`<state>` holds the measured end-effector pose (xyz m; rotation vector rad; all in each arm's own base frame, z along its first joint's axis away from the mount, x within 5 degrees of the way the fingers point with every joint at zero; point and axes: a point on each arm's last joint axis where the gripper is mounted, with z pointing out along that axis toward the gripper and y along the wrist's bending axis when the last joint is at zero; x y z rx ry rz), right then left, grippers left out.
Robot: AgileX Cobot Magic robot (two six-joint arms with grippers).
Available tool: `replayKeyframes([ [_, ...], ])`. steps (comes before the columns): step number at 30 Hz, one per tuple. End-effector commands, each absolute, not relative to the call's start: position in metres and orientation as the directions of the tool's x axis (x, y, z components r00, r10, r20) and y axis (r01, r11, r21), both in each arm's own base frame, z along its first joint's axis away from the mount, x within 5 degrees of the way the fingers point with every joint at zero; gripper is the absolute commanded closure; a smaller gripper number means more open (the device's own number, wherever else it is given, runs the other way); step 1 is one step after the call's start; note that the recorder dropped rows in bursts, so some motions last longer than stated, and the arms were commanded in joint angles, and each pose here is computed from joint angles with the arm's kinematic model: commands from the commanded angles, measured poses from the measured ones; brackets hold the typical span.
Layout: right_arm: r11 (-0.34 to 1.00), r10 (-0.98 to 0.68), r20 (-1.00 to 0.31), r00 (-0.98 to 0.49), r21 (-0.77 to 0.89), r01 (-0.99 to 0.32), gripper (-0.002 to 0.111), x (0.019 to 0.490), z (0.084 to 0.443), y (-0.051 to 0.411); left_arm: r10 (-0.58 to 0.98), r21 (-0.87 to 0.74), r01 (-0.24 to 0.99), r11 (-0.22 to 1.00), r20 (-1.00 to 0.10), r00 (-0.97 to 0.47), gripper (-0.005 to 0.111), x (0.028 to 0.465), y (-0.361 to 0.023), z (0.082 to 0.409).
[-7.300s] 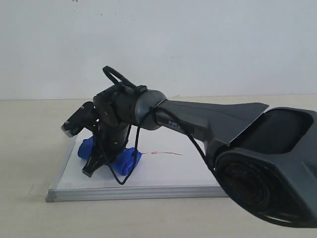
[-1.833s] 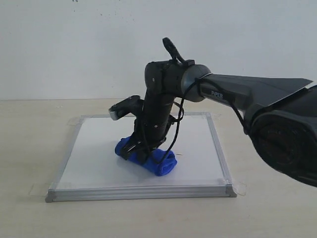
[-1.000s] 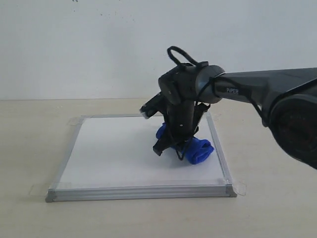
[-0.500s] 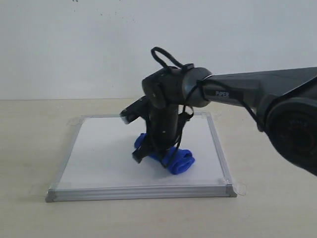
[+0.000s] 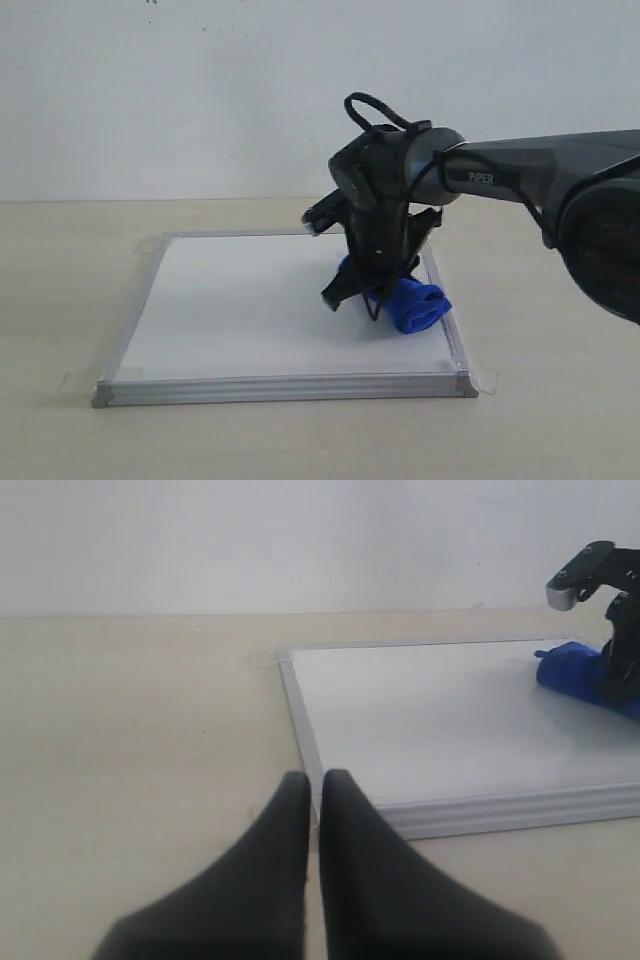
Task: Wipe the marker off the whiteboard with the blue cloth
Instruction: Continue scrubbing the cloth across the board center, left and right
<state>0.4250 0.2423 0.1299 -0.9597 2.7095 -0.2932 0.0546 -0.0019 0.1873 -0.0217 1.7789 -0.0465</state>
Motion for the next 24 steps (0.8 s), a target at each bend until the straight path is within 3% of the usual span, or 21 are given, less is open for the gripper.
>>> replayKeyframes([
  [1, 0.660, -0.749, -0.198, -0.632, -0.133, -0.740, 0.108, 0.389, 0.124, 0.300, -0.043, -0.047, 0.015, 0.999, -0.979, -0.200, 0.103, 0.055, -0.002, 0.187],
  [6, 0.505, -0.857, -0.195, -0.478, -0.125, -0.854, 0.108, 0.365, 0.130, 0.327, -0.043, -0.047, 0.015, 0.999, -0.979, -0.200, 0.103, 0.055, -0.002, 0.187],
  [12, 0.659, -0.747, -0.309, -0.589, -0.222, -0.719, 0.108, 0.393, 0.154, 0.304, -0.043, -0.047, 0.015, 0.999, -0.979, -0.200, 0.103, 0.055, -0.002, 0.187],
  [19, 0.775, -0.624, -0.361, -0.693, -0.172, -0.608, 0.108, 0.418, 0.145, 0.278, -0.043, -0.047, 0.015, 0.999, -0.979, -0.200, 0.103, 0.055, -0.002, 0.187],
  [24, 0.726, -0.637, -0.407, -0.655, -0.032, -0.687, 0.108, 0.398, 0.145, 0.310, -0.043, -0.047, 0.015, 0.999, -0.979, -0.200, 0.103, 0.055, -0.002, 0.187],
])
